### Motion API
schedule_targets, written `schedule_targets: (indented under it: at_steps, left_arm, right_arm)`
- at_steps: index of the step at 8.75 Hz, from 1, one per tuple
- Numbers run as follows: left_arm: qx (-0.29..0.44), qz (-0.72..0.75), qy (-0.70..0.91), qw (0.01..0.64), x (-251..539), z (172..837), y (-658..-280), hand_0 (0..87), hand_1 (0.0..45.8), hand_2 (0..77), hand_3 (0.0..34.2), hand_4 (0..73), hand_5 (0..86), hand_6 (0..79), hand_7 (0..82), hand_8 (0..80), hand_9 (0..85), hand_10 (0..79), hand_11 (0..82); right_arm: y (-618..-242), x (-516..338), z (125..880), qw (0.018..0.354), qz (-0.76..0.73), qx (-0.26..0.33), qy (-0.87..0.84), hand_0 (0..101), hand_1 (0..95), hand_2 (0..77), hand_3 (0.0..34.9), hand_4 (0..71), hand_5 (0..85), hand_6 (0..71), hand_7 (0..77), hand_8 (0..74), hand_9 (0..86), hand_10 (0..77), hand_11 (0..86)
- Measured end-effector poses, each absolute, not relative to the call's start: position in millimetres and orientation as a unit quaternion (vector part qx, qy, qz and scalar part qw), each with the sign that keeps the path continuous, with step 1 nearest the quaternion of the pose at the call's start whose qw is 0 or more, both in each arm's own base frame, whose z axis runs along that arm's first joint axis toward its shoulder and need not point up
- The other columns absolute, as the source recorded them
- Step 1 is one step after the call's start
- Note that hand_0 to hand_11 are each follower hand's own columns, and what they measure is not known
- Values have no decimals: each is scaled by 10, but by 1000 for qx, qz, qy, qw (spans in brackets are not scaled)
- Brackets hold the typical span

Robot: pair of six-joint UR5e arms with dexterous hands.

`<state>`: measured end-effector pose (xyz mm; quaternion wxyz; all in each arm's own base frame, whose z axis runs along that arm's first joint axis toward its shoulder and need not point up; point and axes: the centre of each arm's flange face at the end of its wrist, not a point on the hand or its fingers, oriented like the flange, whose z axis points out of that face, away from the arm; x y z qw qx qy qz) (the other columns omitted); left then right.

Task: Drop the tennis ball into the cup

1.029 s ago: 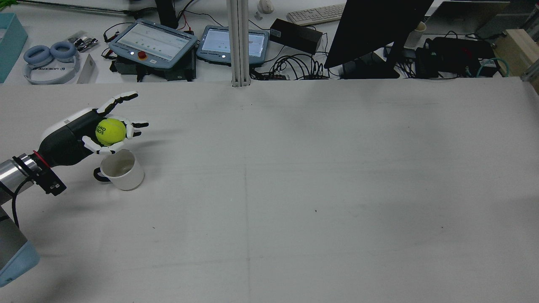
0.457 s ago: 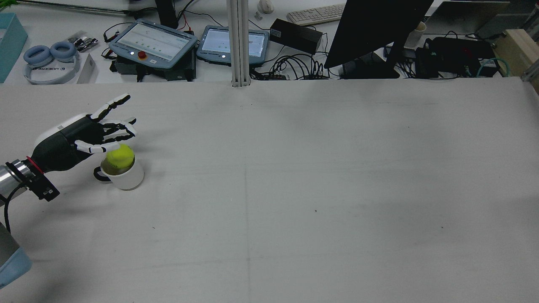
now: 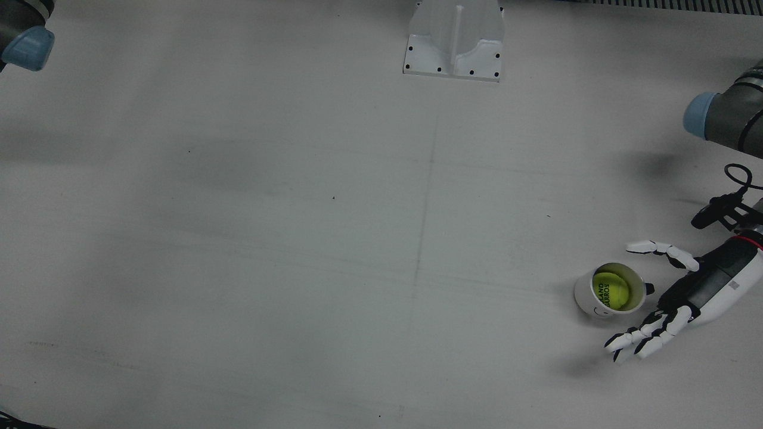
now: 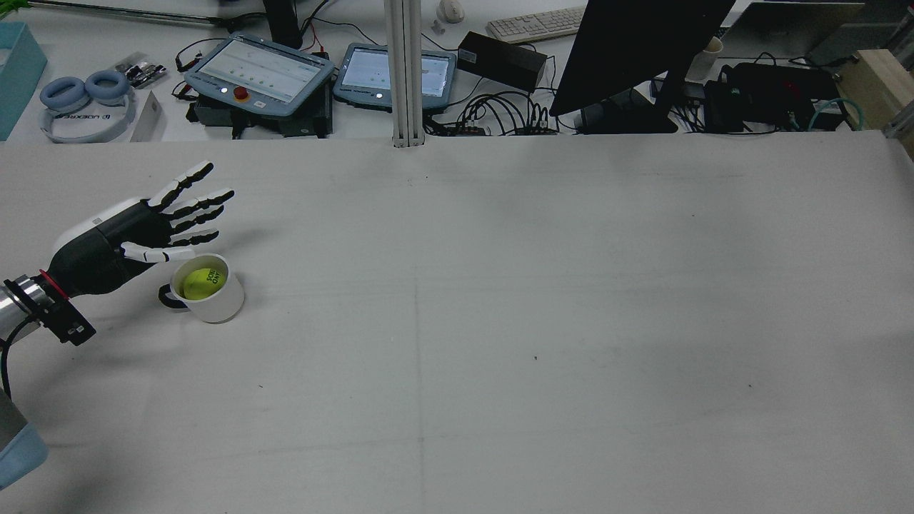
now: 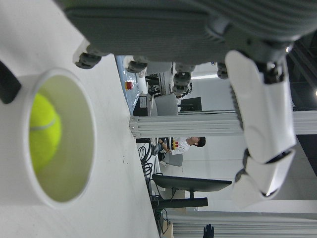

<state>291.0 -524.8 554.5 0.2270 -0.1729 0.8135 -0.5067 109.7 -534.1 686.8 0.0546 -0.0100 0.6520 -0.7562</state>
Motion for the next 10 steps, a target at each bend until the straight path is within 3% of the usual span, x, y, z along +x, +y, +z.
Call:
schedule_targets:
  at_steps: [2, 3, 4, 5, 6, 7, 9, 10]
  left_arm:
    - [-162, -524, 811, 205, 2569, 5557, -5423, 492, 240, 256, 304, 11, 87, 109, 65, 16, 5, 11, 38]
    - [-134, -538, 811, 187, 2133, 5576, -5604, 492, 240, 256, 304, 11, 87, 109, 65, 16, 5, 11, 38]
    - [-101, -552, 810, 169, 1623, 5626, -5767, 492, 245, 273, 304, 11, 54, 27, 87, 11, 5, 11, 38]
    - [-68, -567, 806, 154, 1135, 5719, -5880, 492, 245, 300, 304, 11, 87, 175, 87, 22, 11, 16, 49]
    - [-35, -586, 797, 139, 649, 5877, -5952, 506, 235, 327, 291, 11, 93, 207, 93, 5, 11, 38, 76]
    - [-8, -604, 787, 127, 234, 6051, -5978, 515, 240, 338, 286, 5, 114, 240, 98, 49, 11, 38, 76]
    - [16, -620, 776, 115, -168, 6219, -5985, 522, 240, 360, 260, 5, 153, 415, 87, 71, 5, 38, 93]
    - [20, -622, 775, 114, -223, 6237, -5985, 526, 240, 360, 259, 5, 153, 365, 93, 71, 5, 38, 93]
  right_arm:
    - [-5340, 1097, 6868, 55, -756, -10, 652, 0, 5, 5, 0, 0, 0, 0, 5, 0, 0, 0, 5]
    - [-5341, 1096, 6866, 55, -756, -10, 652, 0, 5, 5, 0, 0, 0, 0, 5, 0, 0, 0, 5]
    - [-5341, 1096, 6864, 55, -756, -10, 652, 0, 5, 5, 0, 0, 0, 0, 5, 0, 0, 0, 5]
    - [-5342, 1096, 6862, 55, -756, -10, 652, 0, 5, 5, 0, 0, 0, 0, 5, 0, 0, 0, 5]
    - [-5342, 1096, 6862, 55, -756, -10, 652, 0, 5, 5, 0, 0, 0, 0, 5, 0, 0, 0, 5]
    - [-5342, 1096, 6863, 55, -756, -10, 652, 0, 5, 5, 0, 0, 0, 0, 5, 0, 0, 0, 5]
    - [-5341, 1097, 6864, 55, -756, -10, 652, 0, 5, 5, 0, 0, 0, 0, 5, 0, 0, 0, 5]
    - [-5341, 1097, 6866, 55, -756, -10, 652, 0, 5, 5, 0, 0, 0, 0, 5, 0, 0, 0, 5]
